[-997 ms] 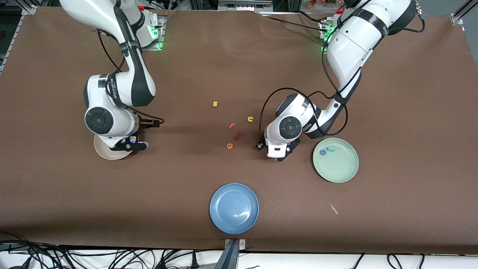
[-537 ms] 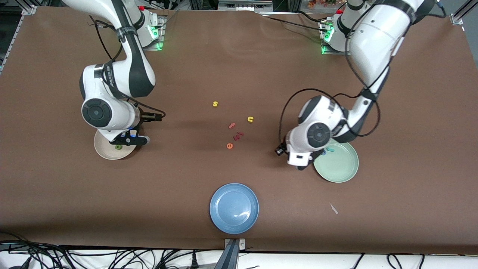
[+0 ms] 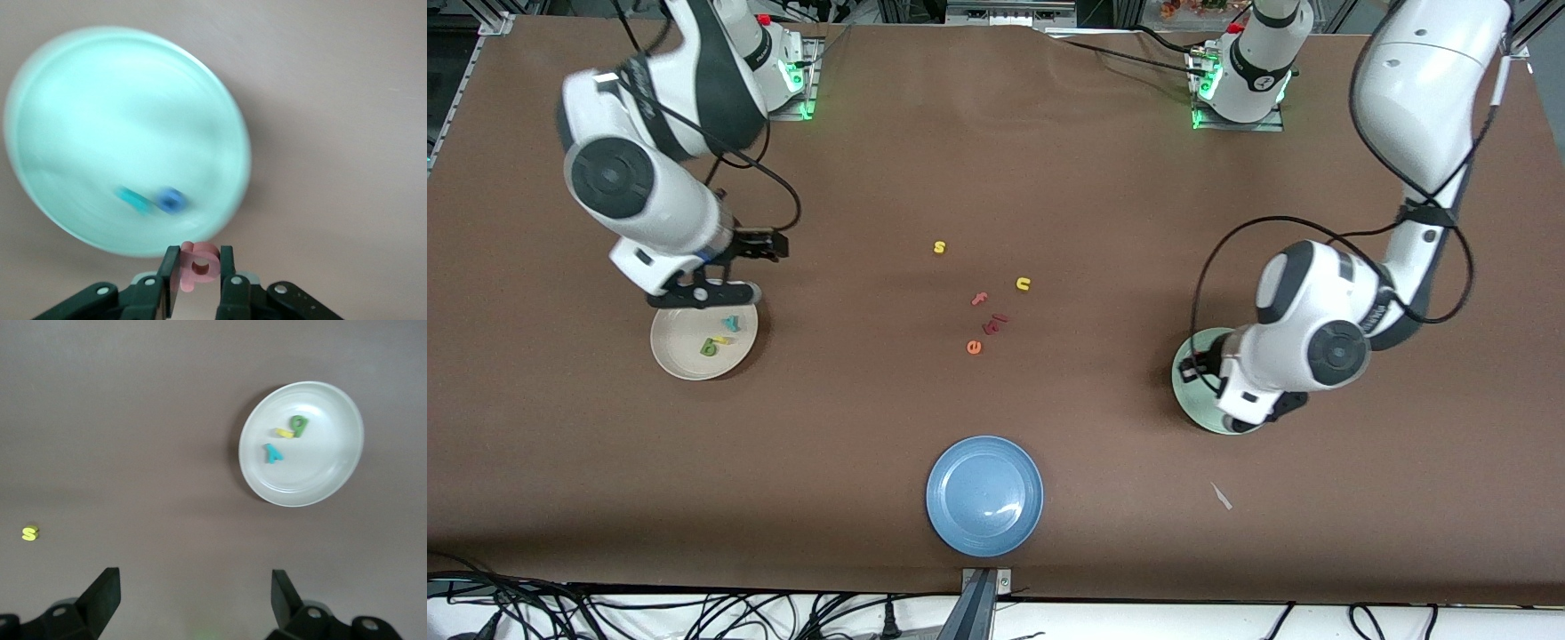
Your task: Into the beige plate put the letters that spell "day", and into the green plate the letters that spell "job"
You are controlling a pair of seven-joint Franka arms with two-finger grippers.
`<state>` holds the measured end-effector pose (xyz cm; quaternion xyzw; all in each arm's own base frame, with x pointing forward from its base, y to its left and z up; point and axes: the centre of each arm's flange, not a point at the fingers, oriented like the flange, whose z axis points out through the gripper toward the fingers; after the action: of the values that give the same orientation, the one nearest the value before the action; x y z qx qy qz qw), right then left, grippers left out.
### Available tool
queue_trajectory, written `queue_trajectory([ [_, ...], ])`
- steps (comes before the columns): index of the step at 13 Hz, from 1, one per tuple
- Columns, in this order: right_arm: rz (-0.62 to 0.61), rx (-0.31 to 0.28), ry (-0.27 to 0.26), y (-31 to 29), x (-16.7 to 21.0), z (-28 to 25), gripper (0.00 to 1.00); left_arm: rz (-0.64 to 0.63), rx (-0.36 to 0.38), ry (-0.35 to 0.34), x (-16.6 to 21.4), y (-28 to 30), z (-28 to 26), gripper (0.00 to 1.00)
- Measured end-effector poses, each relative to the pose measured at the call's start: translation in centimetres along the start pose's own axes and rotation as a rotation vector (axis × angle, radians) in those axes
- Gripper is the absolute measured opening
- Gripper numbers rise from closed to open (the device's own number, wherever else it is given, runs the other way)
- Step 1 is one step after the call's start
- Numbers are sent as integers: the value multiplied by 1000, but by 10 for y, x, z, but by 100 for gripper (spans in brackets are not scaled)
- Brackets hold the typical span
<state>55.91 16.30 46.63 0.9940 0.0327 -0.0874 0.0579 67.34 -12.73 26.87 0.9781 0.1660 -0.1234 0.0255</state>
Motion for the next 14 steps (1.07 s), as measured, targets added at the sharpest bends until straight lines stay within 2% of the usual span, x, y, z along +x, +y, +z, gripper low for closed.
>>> queue_trajectory([
  [2,12,14,29,30,-17,-33,100,67,34,-24,15,-32,22,25],
  [5,-54,22,28,72,-36,-58,100,102,53,-71,21,-35,64,25],
  [7,-70,13,29,93,-41,-68,100,119,68,-57,24,-33,79,25],
  [10,-15,26,44,130,-44,-81,100,118,73,-48,28,-37,79,25],
  [11,-1,29,51,140,-44,-84,100,116,71,-45,29,-38,77,31],
  [14,18,32,69,151,-45,-92,100,114,61,-11,32,-36,57,62],
])
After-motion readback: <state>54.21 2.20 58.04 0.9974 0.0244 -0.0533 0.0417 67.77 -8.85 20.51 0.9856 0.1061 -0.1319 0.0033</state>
